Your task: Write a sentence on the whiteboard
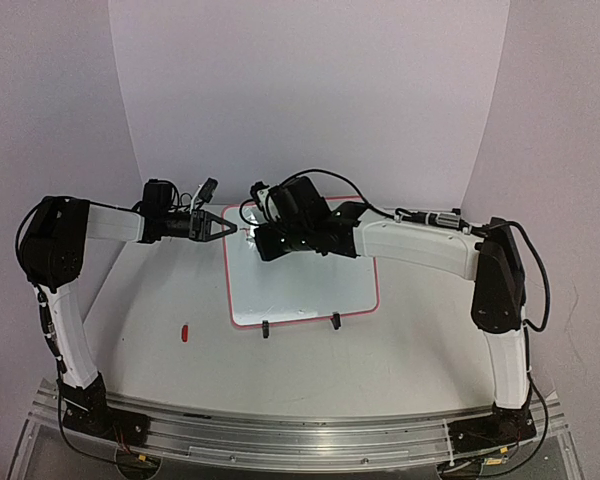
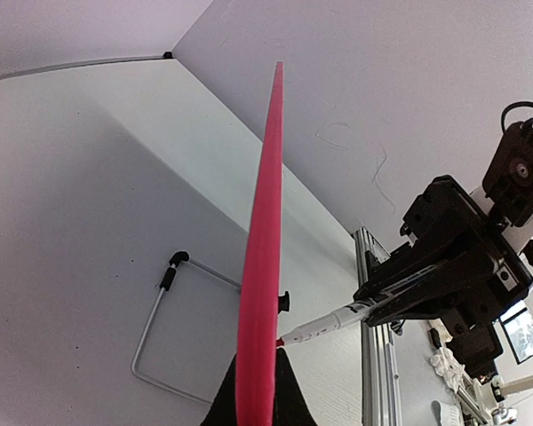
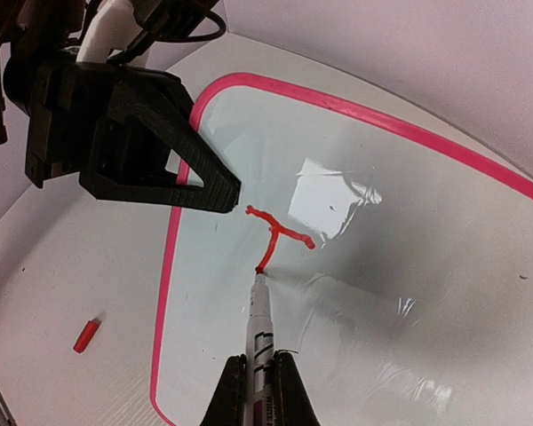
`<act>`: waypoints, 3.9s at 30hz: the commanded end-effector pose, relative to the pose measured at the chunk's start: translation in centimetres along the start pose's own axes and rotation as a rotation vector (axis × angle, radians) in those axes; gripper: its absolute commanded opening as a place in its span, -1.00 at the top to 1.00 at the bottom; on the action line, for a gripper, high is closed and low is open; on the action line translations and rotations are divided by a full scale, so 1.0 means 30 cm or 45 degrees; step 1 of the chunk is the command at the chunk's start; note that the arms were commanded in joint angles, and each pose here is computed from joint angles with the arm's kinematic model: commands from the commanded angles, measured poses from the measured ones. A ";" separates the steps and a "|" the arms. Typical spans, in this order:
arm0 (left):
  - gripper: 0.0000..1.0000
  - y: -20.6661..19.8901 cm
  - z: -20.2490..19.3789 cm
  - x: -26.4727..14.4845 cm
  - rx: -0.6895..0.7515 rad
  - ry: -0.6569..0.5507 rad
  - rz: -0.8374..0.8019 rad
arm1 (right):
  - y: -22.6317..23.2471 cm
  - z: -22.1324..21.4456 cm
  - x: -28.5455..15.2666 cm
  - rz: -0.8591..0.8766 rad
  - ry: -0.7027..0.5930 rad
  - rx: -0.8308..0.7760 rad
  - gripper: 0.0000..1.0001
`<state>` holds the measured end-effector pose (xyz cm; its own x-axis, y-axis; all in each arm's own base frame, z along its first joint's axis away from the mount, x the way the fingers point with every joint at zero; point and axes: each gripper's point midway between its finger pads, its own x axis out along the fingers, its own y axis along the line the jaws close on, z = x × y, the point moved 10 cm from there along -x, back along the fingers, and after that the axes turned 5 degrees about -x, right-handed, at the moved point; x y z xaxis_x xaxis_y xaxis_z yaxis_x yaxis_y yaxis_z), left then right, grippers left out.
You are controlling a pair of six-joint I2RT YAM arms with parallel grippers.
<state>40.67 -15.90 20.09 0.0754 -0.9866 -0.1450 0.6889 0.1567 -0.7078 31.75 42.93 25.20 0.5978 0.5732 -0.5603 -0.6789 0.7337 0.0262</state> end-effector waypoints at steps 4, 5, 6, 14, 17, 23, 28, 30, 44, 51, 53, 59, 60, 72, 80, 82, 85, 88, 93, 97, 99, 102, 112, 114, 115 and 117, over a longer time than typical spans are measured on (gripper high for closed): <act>1.00 -0.023 0.010 0.009 0.137 -0.019 0.035 | -0.027 -0.043 -0.012 -0.048 0.089 0.019 1.00; 1.00 -0.024 0.009 0.009 0.138 -0.019 0.035 | -0.027 -0.044 -0.013 -0.046 0.091 0.018 1.00; 1.00 -0.024 0.010 0.008 0.139 -0.020 0.036 | -0.026 -0.046 -0.014 -0.046 0.095 0.018 1.00; 1.00 -0.025 0.011 0.008 0.138 -0.021 0.036 | -0.026 -0.062 -0.013 -0.043 0.119 0.024 1.00; 1.00 -0.024 0.011 0.008 0.136 -0.022 0.037 | -0.026 -0.063 -0.013 -0.040 0.123 0.026 1.00; 1.00 -0.023 0.010 0.007 0.136 -0.022 0.037 | -0.027 -0.068 -0.010 -0.040 0.132 0.026 1.00; 1.00 -0.023 0.011 0.008 0.135 -0.023 0.040 | -0.025 -0.059 -0.012 -0.036 0.123 0.024 1.00; 1.00 -0.022 0.010 0.008 0.134 -0.024 0.041 | -0.025 -0.047 -0.013 -0.033 0.109 0.020 1.00; 1.00 -0.020 0.013 0.009 0.131 -0.032 0.057 | 0.006 0.055 -0.094 0.131 -0.007 -0.014 1.00; 1.00 -0.020 0.017 0.008 0.129 -0.035 0.054 | 0.025 0.102 -0.190 0.282 -0.126 0.015 1.00; 1.00 -0.022 0.017 0.009 0.130 -0.034 0.053 | 0.018 0.095 -0.199 0.266 -0.125 0.024 1.00; 1.00 -0.023 0.017 0.008 0.128 -0.034 0.051 | -0.018 0.066 -0.204 0.101 -0.116 0.052 1.00; 1.00 -0.022 0.016 0.009 0.126 -0.033 0.050 | -0.023 0.059 -0.201 0.073 -0.111 0.053 1.00; 1.00 -0.017 0.015 0.009 0.116 -0.032 0.058 | -0.045 0.034 -0.124 0.007 -0.075 0.097 1.00; 1.00 -0.020 0.015 0.008 0.120 -0.031 0.060 | -0.037 0.037 -0.093 0.022 -0.078 0.099 1.00; 1.00 -0.020 0.014 0.009 0.118 -0.030 0.059 | -0.038 0.039 -0.086 0.016 -0.080 0.100 1.00; 1.00 -0.020 0.014 0.008 0.120 -0.030 0.059 | -0.038 0.041 -0.075 0.005 -0.085 0.099 1.00; 1.00 -0.020 0.014 0.009 0.120 -0.030 0.059 | -0.038 0.042 -0.065 0.000 -0.087 0.096 1.00; 1.00 -0.019 0.015 0.007 0.121 -0.030 0.059 | -0.038 0.040 -0.053 -0.019 -0.084 0.089 1.00; 1.00 -0.020 0.015 0.009 0.119 -0.028 0.058 | -0.040 0.034 -0.052 -0.019 -0.077 0.087 1.00; 1.00 -0.020 0.015 0.009 0.119 -0.028 0.057 | -0.042 0.031 -0.051 -0.028 -0.075 0.086 1.00; 1.00 -0.023 0.015 0.009 0.122 -0.027 0.052 | -0.045 0.028 -0.044 -0.046 -0.073 0.083 1.00; 1.00 -0.022 0.013 0.009 0.127 -0.023 0.049 | -0.045 0.022 -0.020 -0.067 -0.054 0.067 1.00; 1.00 -0.022 0.014 0.009 0.128 -0.022 0.049 | -0.043 0.021 -0.018 -0.062 -0.048 0.064 1.00; 1.00 -0.021 0.013 0.010 0.127 -0.021 0.049 | -0.042 0.019 -0.017 -0.060 -0.042 0.062 1.00; 1.00 -0.021 0.014 0.008 0.128 -0.023 0.051 | -0.042 0.018 -0.013 -0.055 -0.025 0.059 1.00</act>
<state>40.63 -15.96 20.05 0.0745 -0.9867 -0.1442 0.6880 0.1555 -0.7089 32.01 41.58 25.71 0.6250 0.5586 -0.5452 -0.6378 0.7682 0.0559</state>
